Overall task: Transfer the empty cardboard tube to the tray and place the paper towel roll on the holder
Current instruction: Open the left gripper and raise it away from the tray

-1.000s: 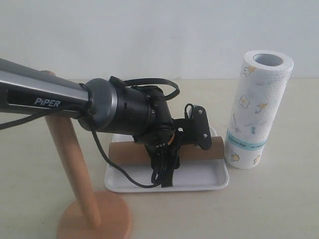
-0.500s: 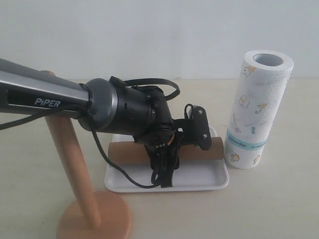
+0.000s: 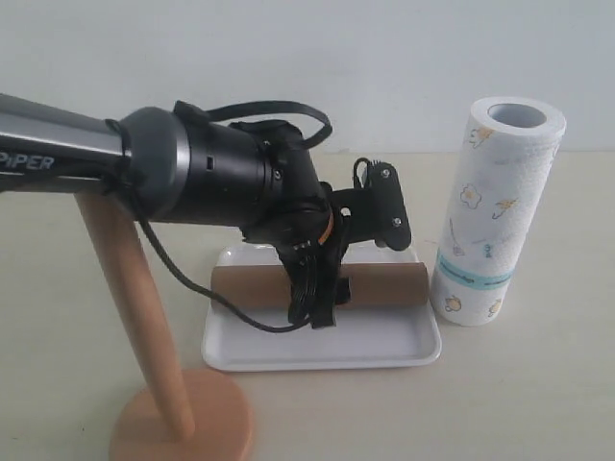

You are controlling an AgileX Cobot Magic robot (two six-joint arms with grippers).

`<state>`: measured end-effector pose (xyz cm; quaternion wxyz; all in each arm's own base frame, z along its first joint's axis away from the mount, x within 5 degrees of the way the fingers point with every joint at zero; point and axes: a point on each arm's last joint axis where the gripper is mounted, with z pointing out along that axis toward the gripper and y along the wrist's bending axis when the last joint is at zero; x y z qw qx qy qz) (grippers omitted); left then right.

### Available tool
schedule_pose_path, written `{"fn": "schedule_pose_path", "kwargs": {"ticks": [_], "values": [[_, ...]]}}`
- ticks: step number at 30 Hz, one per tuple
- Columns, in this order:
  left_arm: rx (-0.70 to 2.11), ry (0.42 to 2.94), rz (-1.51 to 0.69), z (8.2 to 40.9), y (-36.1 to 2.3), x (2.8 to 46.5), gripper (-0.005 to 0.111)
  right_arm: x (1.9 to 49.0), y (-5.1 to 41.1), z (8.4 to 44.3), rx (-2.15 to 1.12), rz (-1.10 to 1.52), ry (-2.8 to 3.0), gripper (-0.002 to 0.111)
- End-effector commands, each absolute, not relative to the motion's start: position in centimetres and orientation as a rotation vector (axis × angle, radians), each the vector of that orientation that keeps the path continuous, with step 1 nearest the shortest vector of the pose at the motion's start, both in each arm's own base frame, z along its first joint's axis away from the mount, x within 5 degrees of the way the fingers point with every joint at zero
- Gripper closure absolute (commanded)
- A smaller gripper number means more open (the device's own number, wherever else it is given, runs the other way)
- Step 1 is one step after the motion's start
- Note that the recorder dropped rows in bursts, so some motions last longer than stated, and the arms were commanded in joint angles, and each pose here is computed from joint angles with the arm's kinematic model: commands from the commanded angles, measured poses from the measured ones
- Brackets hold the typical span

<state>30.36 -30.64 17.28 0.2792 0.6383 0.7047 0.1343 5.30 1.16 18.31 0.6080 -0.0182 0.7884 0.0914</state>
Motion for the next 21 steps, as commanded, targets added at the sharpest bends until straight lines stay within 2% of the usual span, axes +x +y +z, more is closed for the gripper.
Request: {"fn": "schedule_pose_path", "kwargs": {"ticks": [1,13,21], "values": [[1.635,1.914,0.350,20.1,-30.1,29.9,0.031,5.3,1.1,18.4,-0.046,0.199,1.815,0.108],[1.489,1.774,0.240,28.4,-29.1,27.6,0.031,5.3,1.1,18.4,-0.046,0.199,1.815,0.108],[1.351,1.607,0.157,36.2,-26.9,24.4,0.031,5.3,1.1,18.4,-0.046,0.199,1.815,0.108]]}}
